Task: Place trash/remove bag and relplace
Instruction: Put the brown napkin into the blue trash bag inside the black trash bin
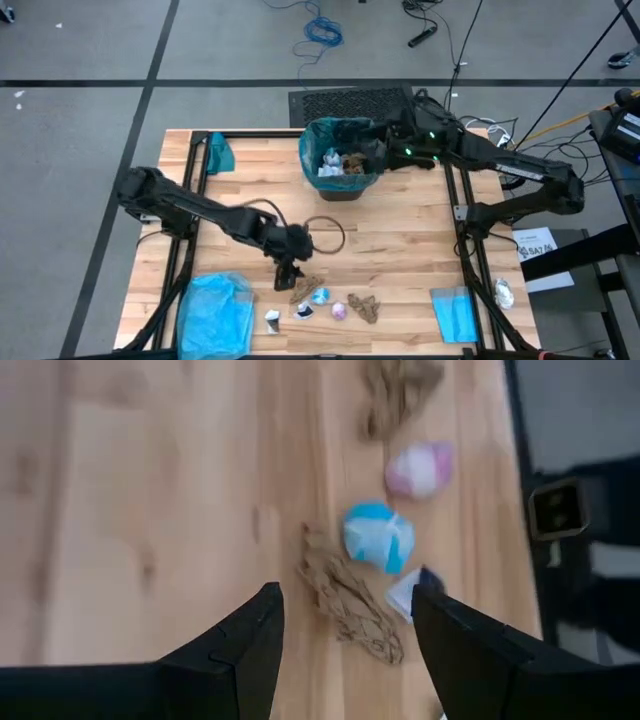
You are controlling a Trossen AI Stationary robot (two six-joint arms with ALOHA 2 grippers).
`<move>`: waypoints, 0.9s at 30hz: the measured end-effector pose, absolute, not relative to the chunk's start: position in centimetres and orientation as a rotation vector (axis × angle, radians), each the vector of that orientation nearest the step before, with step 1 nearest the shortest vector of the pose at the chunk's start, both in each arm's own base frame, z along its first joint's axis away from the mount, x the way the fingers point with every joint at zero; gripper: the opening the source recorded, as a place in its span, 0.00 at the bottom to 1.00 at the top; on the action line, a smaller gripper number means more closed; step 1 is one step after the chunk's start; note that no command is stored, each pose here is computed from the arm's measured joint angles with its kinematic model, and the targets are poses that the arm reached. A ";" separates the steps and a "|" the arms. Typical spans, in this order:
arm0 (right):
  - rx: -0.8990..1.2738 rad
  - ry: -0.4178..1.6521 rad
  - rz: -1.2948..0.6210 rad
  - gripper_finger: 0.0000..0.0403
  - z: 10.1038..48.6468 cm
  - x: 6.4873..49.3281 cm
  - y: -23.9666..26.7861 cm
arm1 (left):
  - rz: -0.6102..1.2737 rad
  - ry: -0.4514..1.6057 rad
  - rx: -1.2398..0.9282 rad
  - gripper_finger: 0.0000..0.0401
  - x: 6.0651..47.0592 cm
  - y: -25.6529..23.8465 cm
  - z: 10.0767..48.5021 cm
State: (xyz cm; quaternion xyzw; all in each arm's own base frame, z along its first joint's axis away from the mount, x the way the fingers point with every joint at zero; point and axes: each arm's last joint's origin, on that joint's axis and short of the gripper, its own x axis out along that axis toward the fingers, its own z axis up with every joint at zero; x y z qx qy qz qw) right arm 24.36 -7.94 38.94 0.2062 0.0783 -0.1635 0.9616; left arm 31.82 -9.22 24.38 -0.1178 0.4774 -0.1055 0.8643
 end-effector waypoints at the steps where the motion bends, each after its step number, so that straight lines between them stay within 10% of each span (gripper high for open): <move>1: 0.406 0.175 -0.345 0.58 39.1 23.9 -7.2 | -0.228 1.023 -0.243 0.53 32.1 -9.6 23.6; 27: 0.437 0.426 -0.559 0.53 38.0 17.3 0.9 | -0.195 1.101 -0.271 0.53 34.1 -11.7 16.0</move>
